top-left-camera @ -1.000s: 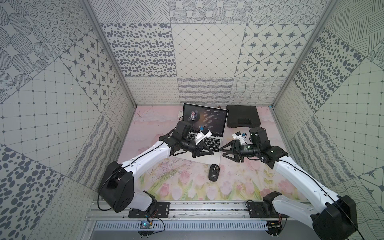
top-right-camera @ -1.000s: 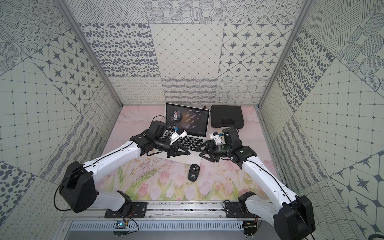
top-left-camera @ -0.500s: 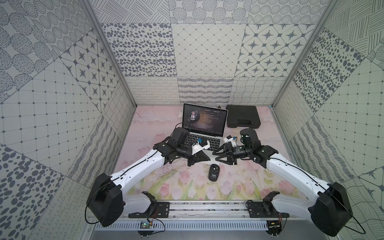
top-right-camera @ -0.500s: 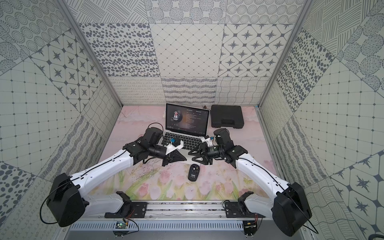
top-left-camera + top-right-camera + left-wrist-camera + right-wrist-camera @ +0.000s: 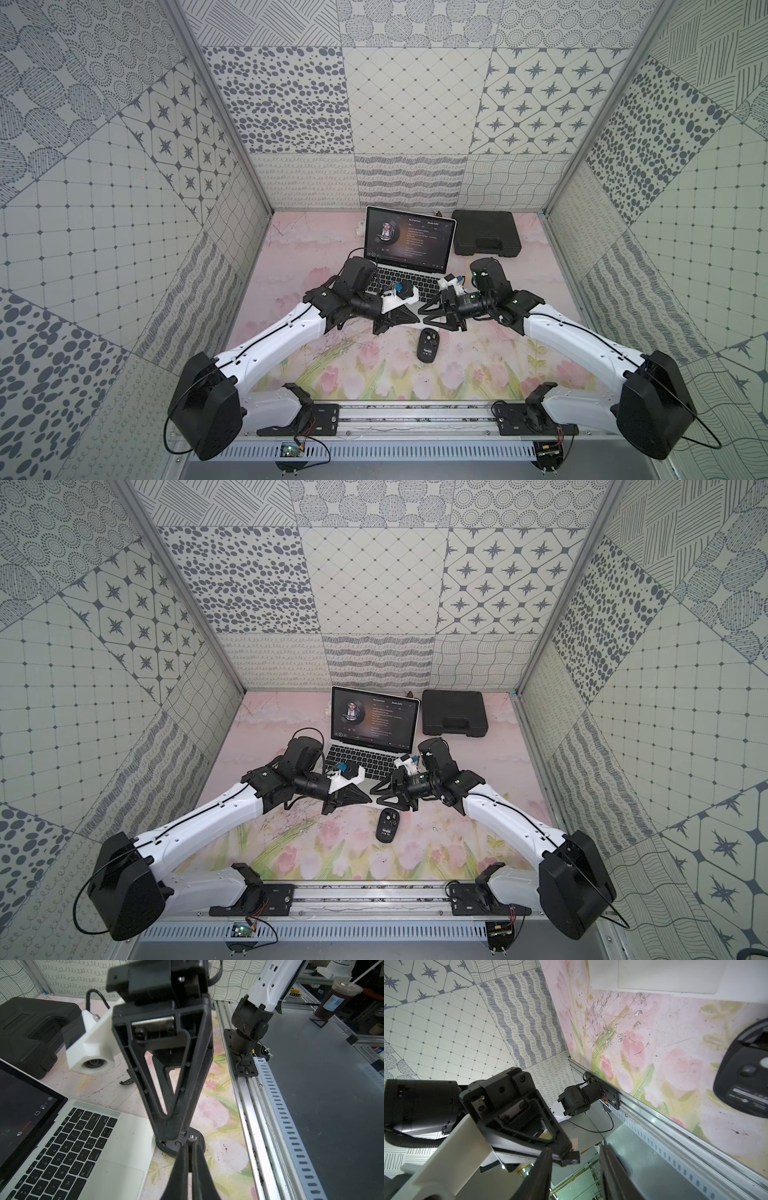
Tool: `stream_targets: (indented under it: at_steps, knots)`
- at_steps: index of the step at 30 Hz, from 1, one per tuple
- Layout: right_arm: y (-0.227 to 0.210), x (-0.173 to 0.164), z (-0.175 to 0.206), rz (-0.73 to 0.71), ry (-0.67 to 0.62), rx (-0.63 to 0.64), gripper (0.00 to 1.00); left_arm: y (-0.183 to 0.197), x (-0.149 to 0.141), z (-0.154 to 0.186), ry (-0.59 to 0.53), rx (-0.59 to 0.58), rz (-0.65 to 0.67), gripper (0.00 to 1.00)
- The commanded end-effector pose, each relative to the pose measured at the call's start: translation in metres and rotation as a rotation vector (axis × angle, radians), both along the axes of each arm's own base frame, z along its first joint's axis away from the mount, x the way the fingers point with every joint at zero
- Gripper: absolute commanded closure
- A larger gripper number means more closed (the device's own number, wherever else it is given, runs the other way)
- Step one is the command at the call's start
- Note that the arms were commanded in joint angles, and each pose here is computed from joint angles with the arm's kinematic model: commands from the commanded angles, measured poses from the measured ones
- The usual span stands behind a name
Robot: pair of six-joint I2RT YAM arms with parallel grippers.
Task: Remove the wireless mouse receiver from the laptop
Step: Pick up the USB plug from the mouse.
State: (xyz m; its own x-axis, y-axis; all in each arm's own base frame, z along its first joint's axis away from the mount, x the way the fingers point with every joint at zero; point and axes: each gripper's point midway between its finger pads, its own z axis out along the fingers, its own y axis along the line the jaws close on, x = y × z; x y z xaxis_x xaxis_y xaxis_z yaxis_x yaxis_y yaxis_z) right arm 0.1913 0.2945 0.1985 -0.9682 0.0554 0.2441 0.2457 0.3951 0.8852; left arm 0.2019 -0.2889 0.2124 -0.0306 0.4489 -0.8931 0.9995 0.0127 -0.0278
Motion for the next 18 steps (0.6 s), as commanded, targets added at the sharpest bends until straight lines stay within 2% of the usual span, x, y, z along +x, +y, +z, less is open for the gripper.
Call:
stream_targets:
  at_steps: [1,18]
  knots:
    - [0.009,0.004,0.014,0.020,-0.048,0.038,0.60,-0.003,-0.005,0.006,-0.056,-0.027,-0.049,1.00]
    - [0.025,-0.007,0.008,0.049,-0.013,0.042,0.71,-0.001,0.002,0.003,-0.103,0.001,-0.007,1.00]
